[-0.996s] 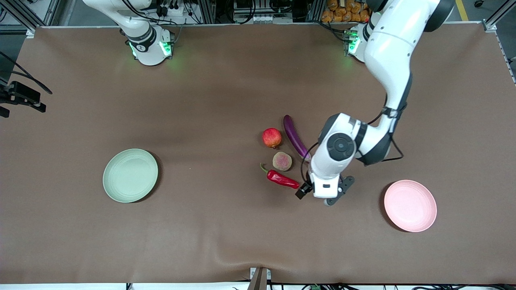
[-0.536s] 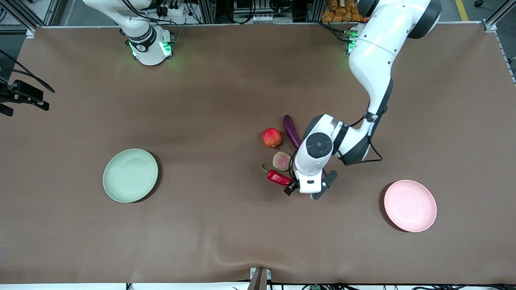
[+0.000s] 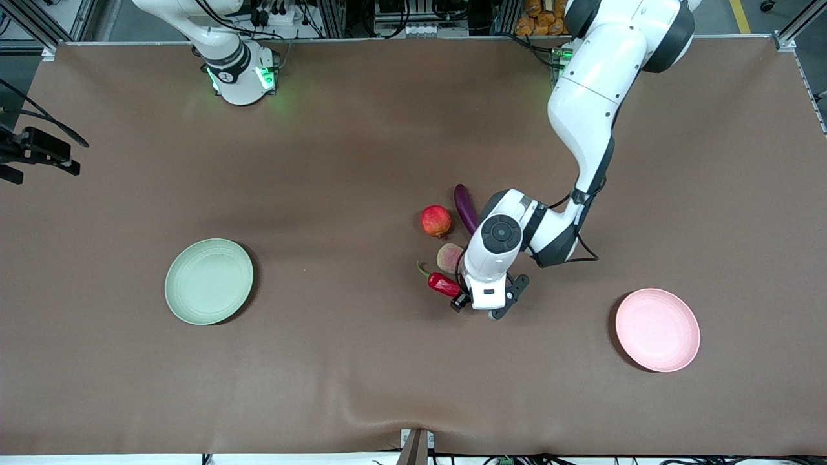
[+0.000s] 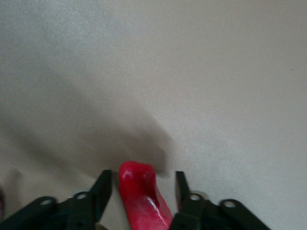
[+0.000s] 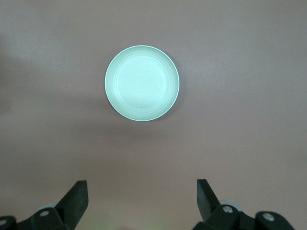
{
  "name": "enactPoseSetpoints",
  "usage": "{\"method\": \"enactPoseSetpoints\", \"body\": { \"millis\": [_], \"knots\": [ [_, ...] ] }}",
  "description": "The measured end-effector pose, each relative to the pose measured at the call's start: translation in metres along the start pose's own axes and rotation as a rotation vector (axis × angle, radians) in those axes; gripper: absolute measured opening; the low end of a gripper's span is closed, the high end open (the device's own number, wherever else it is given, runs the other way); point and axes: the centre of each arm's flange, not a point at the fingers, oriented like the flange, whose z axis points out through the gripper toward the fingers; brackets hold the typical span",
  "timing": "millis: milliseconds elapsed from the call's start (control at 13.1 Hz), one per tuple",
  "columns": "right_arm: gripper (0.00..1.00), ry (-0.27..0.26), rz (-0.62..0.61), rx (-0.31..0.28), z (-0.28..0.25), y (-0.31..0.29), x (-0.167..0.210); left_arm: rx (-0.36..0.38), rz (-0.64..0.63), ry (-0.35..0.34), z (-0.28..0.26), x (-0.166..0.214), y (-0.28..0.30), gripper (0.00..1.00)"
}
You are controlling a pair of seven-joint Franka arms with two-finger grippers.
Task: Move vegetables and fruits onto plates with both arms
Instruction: 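Carry the chili with the left gripper while the right gripper reaches out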
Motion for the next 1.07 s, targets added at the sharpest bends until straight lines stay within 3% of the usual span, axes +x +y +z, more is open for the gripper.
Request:
{"method": "enactPoseSetpoints", "body": {
  "millis": [153, 230, 536, 766, 1073],
  "knots": [
    [1.0, -0.007, 0.0, 0.002, 0.002, 0.0, 0.001, -0.017, 0.003, 0.008, -0.007, 0.002, 0.005, 0.33],
    [1.0, -0.008, 0.0, 0.002, 0.003, 0.0, 0.001, -0.038, 0.003, 0.019, -0.017, 0.007, 0.01, 0.27],
    [1.0, -0.011, 0.001, 0.002, 0.005, 0.001, 0.001, -0.117, -0.004, 0.078, -0.121, 0.092, 0.019, 0.26],
    [1.0, -0.044, -0.002, 0.006, 0.023, 0.001, 0.011, -0.064, 0.087, 0.11, -0.188, 0.176, -0.014, 0.26],
    [1.0, -0.119, 0.007, 0.009, 0.077, 0.013, 0.043, 0.013, 0.175, 0.105, -0.187, 0.257, -0.066, 0.26]
  ]
}}
